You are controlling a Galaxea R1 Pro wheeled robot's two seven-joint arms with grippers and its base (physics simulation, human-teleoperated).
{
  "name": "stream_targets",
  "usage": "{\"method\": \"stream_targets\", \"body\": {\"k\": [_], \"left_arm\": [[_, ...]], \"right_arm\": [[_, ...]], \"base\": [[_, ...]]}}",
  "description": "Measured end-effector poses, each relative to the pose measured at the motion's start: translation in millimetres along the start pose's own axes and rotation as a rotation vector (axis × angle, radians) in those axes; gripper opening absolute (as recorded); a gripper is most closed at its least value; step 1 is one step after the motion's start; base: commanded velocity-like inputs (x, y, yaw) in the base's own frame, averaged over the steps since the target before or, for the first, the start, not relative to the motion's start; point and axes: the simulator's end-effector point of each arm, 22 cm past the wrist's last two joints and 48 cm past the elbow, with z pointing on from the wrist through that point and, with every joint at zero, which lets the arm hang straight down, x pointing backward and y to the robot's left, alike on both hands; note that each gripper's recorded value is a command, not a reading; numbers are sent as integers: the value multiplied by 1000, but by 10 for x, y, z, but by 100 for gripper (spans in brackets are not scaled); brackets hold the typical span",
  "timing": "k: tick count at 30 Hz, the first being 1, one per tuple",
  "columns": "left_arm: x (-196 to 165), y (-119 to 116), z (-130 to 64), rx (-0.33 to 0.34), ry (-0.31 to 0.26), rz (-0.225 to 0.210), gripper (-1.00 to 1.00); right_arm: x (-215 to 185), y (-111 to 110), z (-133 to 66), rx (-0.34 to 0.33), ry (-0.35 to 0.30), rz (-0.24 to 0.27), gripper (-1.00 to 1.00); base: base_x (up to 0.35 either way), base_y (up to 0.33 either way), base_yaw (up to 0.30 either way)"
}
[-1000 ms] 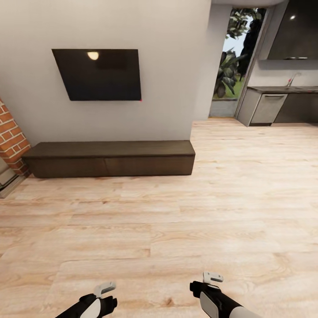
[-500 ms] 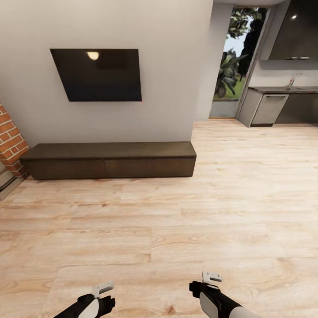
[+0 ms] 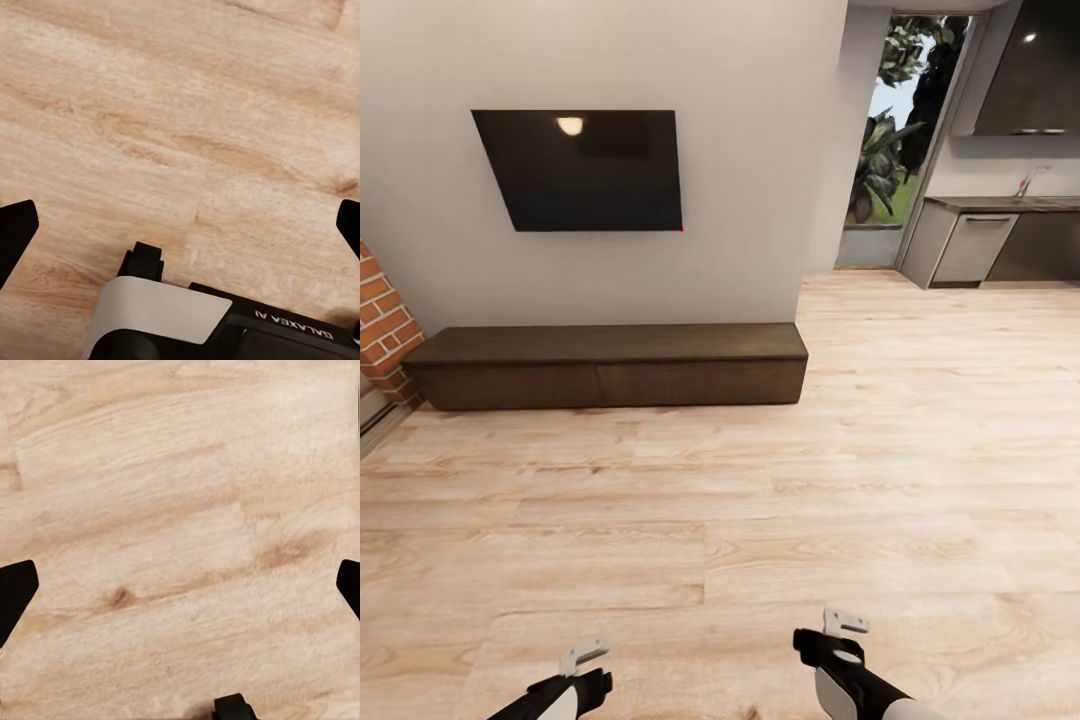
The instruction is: Place each of the two pumpkins and all three candles from the living room inside a cabinet in the living room (use any cabinet), then make sure every cabinet is closed, and position the cauldron so it is next to a table in the living room.
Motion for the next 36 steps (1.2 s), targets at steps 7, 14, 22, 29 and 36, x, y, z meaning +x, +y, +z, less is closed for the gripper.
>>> {"method": "stream_targets", "body": {"k": [7, 14, 22, 29, 36], "left_arm": [[-6, 86, 12, -19, -22, -7, 100], [-200, 111, -1, -24, -116, -25, 100], [-186, 169, 1, -37, -127, -28, 100], [-184, 175, 2, -38, -127, -28, 100], [-184, 178, 2, -39, -128, -28, 100]], "right_arm": [[-122, 1, -12, -1, -74, 23, 100], [-128, -19, -12, 6, -77, 25, 100], [-93, -90, -7, 17, -71, 32, 100], [563, -242, -69, 35, 15, 13, 100], [1264, -740, -165, 132, 147, -39, 100]], "base": [[1, 0, 0], [29, 0, 0], [284, 0, 0], [304, 0, 0], [295, 0, 0]]}}
